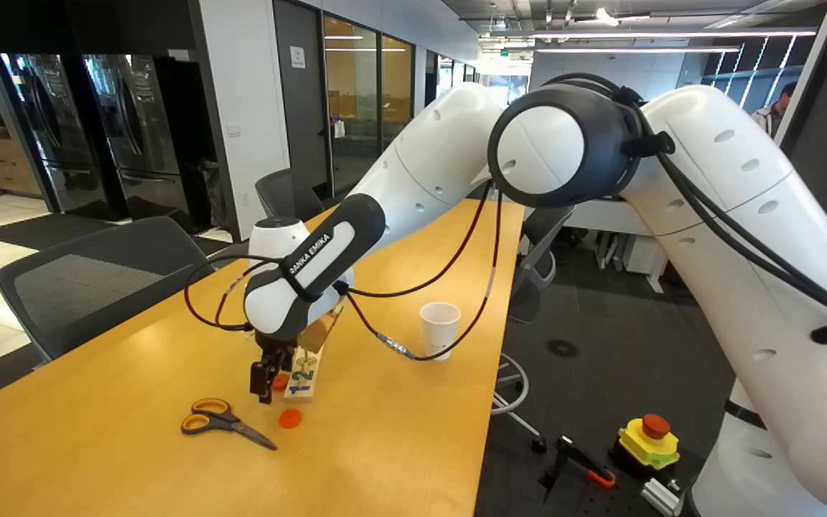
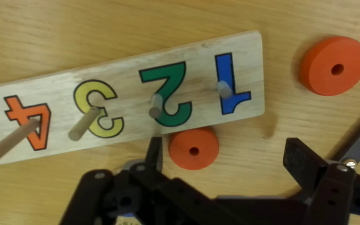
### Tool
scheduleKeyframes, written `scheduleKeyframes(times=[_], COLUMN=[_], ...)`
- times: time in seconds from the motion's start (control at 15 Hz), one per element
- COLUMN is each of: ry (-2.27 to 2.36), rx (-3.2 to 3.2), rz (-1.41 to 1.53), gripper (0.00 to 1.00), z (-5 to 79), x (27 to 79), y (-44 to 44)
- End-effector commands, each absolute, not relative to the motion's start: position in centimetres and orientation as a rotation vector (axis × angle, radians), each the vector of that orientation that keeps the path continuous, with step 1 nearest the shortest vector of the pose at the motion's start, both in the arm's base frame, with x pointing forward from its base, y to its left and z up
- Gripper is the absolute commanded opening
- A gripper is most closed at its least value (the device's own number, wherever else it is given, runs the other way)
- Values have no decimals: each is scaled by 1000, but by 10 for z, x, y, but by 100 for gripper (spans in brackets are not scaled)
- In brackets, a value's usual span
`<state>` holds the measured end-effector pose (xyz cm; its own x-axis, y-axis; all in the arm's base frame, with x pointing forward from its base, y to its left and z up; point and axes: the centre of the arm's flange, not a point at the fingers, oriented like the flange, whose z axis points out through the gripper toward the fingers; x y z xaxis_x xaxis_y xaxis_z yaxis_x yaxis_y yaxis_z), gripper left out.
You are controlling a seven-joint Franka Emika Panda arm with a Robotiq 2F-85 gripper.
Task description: Put two round orange blocks in the white cup then put the blue round block in the clear cup, then put the last two round orange blocks
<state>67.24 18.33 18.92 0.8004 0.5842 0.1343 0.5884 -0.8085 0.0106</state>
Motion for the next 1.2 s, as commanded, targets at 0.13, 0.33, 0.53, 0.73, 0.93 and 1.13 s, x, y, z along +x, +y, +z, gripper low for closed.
scheduleKeyframes(times=[0.13,0.33,0.53,0.73,0.93,1.13], ry=[-995,-999,-992,-995,-1004,-1037], rx=[-2951,-2954,-2952,-2956,-2958,-2946], rz=[-245,-242,-234,-235,-233,-200], gripper=[100,100,100,100,100,100], z=[194,191,189,187,185,187], x=[679,681,686,690,693,694], y=[193,193,190,188,185,181])
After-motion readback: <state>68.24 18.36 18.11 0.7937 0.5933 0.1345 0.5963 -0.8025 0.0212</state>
